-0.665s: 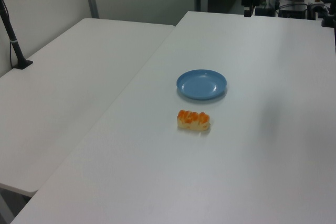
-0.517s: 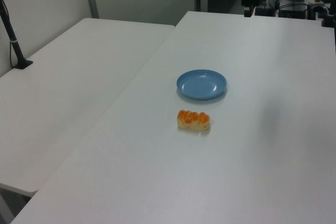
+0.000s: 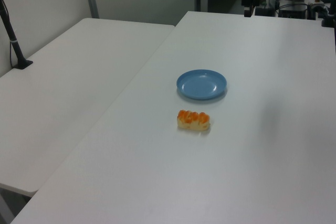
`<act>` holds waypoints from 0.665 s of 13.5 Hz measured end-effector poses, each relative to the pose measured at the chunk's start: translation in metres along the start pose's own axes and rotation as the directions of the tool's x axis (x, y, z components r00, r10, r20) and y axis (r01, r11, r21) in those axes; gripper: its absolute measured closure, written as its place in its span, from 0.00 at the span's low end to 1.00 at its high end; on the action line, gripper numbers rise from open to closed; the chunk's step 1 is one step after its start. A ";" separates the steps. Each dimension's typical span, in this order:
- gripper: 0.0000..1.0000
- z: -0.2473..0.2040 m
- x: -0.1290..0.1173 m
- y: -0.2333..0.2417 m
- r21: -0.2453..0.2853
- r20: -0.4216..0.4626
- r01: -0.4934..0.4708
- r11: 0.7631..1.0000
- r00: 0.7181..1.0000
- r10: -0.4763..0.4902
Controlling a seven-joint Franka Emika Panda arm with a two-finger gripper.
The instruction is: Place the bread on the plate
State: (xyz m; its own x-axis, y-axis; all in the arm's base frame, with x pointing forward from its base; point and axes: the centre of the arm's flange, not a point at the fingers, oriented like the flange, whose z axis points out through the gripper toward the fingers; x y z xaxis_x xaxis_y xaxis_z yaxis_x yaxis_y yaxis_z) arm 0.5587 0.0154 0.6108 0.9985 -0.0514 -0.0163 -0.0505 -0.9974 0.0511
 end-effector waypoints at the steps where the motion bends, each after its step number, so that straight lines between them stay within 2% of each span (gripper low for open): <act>1: 0.00 0.000 0.000 0.000 0.000 0.000 0.000 1.000 1.000 0.000; 9: 0.00 0.008 0.006 -0.008 0.001 -0.003 0.015 1.000 1.000 -0.015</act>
State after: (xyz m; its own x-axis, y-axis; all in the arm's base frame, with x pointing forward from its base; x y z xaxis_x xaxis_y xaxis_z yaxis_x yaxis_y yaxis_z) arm 0.5652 0.0224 0.6027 0.9992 -0.0366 -0.0138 -0.0359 -0.9981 0.0494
